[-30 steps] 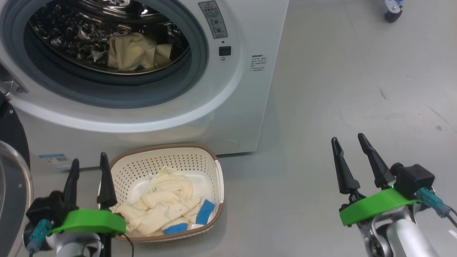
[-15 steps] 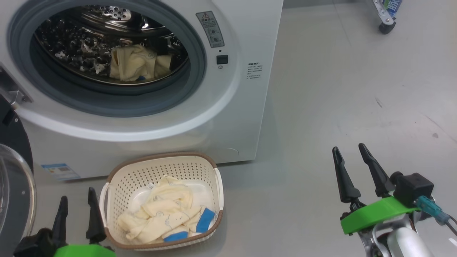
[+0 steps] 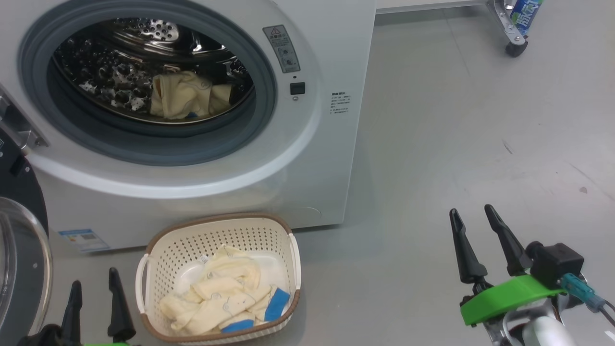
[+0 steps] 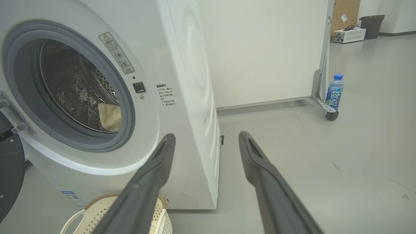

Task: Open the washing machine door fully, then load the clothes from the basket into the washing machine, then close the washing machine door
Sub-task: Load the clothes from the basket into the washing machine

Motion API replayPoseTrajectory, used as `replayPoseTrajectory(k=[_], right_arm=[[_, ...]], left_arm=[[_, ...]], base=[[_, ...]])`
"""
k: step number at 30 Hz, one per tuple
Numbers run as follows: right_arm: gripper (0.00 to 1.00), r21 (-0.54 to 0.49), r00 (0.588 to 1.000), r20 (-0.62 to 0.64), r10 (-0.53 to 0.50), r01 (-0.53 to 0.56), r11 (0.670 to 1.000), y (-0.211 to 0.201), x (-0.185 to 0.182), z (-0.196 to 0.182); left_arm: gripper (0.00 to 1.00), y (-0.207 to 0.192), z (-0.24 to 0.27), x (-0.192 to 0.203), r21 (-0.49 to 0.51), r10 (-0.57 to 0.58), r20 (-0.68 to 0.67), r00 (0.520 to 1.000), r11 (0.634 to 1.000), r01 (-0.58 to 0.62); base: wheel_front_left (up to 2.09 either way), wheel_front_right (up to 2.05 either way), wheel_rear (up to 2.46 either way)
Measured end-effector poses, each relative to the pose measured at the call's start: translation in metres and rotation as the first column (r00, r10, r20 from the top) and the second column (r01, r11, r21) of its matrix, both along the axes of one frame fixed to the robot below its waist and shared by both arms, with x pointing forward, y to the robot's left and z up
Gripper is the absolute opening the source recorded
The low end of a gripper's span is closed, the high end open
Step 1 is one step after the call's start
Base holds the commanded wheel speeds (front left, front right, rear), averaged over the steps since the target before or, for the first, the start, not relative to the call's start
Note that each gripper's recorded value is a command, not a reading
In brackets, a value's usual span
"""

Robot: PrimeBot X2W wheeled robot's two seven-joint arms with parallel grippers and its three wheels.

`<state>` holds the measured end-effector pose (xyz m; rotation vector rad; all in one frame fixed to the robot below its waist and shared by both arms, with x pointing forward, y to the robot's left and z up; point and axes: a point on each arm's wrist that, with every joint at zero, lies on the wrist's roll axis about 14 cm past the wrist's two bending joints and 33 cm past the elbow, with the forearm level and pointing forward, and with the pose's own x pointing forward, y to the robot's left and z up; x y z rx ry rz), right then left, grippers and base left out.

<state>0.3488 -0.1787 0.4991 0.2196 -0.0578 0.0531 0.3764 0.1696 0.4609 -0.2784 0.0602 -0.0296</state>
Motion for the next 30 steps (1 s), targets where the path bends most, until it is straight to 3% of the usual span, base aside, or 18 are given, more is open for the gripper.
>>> replayPoseTrajectory(k=[17, 23, 30], right_arm=[[1.0, 0.001, 1.0, 0.0, 0.012, -0.012, 1.0, 0.004, 0.001, 0.0], [1.0, 0.001, 1.0, -0.018, 0.009, -0.008, 1.0, 0.003, 0.001, -0.005], [1.0, 0.002, 0.999, -0.049, -0.001, 0.001, 1.0, 0.001, 0.009, -0.015]], left_arm=[[1.0, -0.004, -0.014, -0.005, 0.011, -0.004, -0.046, 0.999, 1.0, 0.004], [1.0, -0.022, -0.042, -0.005, 0.032, -0.068, -0.136, 0.988, 0.997, 0.073], [1.0, -0.056, -0.067, 0.021, 0.038, -0.176, -0.211, 0.961, 0.981, 0.188]], base=[[0.0, 0.0, 0.0], [0.0, 0.0, 0.0], [0.0, 0.0, 0.0]])
